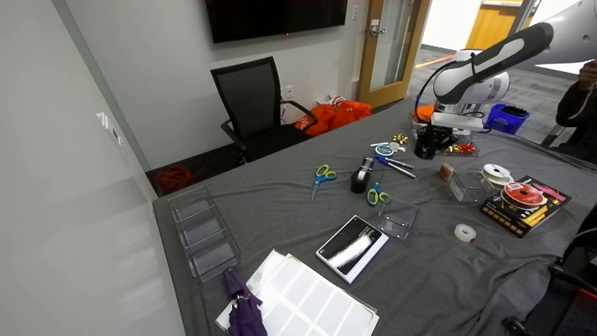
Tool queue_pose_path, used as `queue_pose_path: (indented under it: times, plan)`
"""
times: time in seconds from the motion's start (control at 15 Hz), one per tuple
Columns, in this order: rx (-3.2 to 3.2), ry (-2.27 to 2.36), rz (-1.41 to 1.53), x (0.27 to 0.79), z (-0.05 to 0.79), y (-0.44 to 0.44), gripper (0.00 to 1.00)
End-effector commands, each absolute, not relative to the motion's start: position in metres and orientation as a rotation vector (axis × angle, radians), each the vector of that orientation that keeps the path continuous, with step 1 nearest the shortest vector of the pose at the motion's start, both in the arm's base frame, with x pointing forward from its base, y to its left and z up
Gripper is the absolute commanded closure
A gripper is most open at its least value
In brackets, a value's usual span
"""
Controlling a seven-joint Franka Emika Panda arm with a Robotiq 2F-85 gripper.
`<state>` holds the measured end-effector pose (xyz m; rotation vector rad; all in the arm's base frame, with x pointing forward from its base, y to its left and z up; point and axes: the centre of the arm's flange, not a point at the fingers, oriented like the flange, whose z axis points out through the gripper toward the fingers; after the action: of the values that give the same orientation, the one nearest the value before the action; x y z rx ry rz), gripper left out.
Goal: Put the marker inside the black cup
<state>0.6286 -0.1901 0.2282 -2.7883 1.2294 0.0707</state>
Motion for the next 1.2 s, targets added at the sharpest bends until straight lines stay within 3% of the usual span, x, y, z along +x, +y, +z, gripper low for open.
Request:
queue_pose_path:
  times: [0.0,0.13,0.2,1.13]
  plan:
    - [-2.787,1.231,0.069,0.629,0.228,-0.191,0.82]
    - [-2.786,1.232,0.067,0.630,0.229,-0.191,0.82]
    - [-2.786,1.232,0.067,0.630,0.229,-0.191,0.95]
    - [-2.737,1.536,-0.065,0.648,0.167,-0.242,0.95]
